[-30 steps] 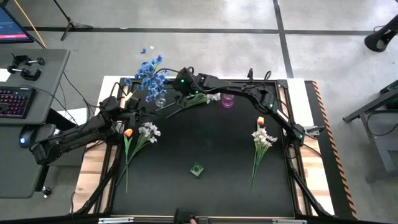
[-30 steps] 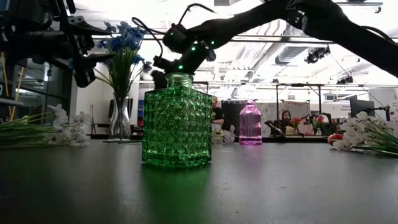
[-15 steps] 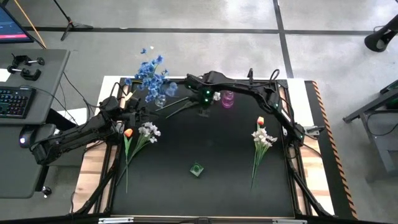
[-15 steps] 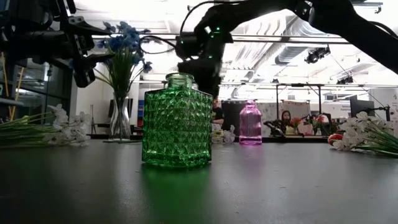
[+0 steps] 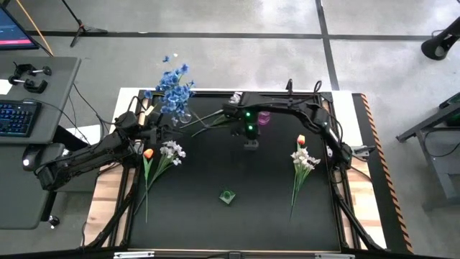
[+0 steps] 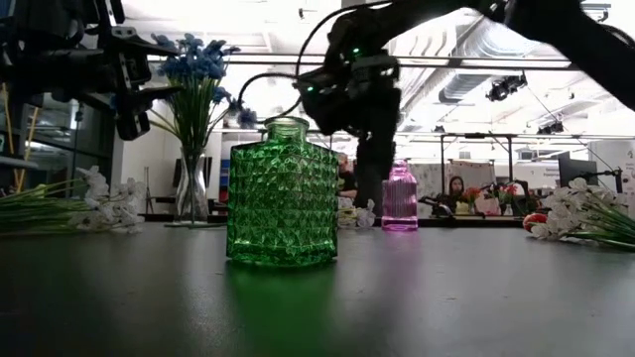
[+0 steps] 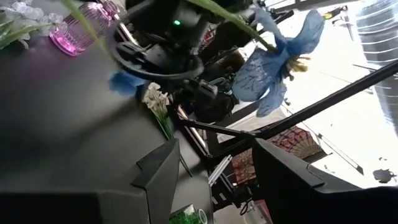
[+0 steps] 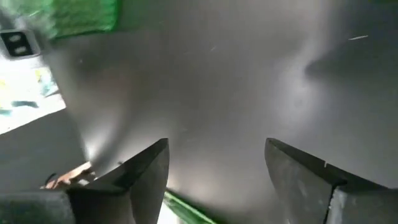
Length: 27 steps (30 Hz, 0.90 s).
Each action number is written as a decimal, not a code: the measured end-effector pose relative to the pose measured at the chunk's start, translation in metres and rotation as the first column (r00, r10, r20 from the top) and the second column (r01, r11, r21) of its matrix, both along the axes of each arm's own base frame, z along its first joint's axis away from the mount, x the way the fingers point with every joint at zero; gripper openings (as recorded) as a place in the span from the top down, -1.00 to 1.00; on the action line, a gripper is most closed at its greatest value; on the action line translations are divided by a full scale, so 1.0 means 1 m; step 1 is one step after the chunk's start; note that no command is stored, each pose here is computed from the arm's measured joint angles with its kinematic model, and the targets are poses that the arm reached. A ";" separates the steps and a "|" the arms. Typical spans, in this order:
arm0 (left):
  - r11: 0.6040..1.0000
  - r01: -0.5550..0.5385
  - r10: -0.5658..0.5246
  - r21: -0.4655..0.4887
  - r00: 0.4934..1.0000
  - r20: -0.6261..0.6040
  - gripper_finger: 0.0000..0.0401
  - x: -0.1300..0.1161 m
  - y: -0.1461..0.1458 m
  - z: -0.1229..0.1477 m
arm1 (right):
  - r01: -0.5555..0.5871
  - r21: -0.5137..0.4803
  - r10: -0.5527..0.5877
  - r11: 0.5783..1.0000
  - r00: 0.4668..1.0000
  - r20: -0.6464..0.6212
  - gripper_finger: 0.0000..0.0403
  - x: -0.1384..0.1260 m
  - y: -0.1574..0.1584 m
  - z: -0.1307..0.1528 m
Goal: Sort flowers into vase by color
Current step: Put the blue flowers into the transparent vase
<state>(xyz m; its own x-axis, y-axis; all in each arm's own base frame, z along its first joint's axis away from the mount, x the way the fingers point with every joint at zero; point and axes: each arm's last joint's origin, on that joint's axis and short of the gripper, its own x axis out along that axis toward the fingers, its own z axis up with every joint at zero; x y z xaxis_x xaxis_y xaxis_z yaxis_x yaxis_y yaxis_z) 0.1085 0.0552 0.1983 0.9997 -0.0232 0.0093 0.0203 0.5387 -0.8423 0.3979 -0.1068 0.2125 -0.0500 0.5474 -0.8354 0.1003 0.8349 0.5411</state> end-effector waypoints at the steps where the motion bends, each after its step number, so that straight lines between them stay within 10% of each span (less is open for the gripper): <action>1: 1.000 0.000 0.000 -0.002 1.000 -0.001 0.06 0.000 0.000 0.000 | -0.005 0.005 0.005 1.000 1.000 -0.008 -0.24 -0.005 0.004 -0.001; 17: 0.999 -0.008 0.006 -0.047 0.999 -0.040 0.06 0.001 -0.001 -0.004 | 0.122 0.063 -0.117 0.991 0.990 -0.076 -0.24 -0.087 0.086 -0.027; 27: 0.980 0.199 -0.198 -0.010 0.978 0.061 0.06 0.010 -0.026 0.007 | 0.311 0.020 -0.296 0.950 0.921 -0.253 -0.24 -0.096 0.147 -0.018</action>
<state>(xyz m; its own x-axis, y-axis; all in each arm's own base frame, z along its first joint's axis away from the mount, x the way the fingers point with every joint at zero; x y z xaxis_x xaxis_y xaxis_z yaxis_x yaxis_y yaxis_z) 0.1182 0.0295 0.2050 0.9728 -0.2205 0.0703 0.1756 0.5053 -0.8449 0.3021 0.0398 0.1943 -0.0716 0.6157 -0.7847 0.4788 0.7114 0.5145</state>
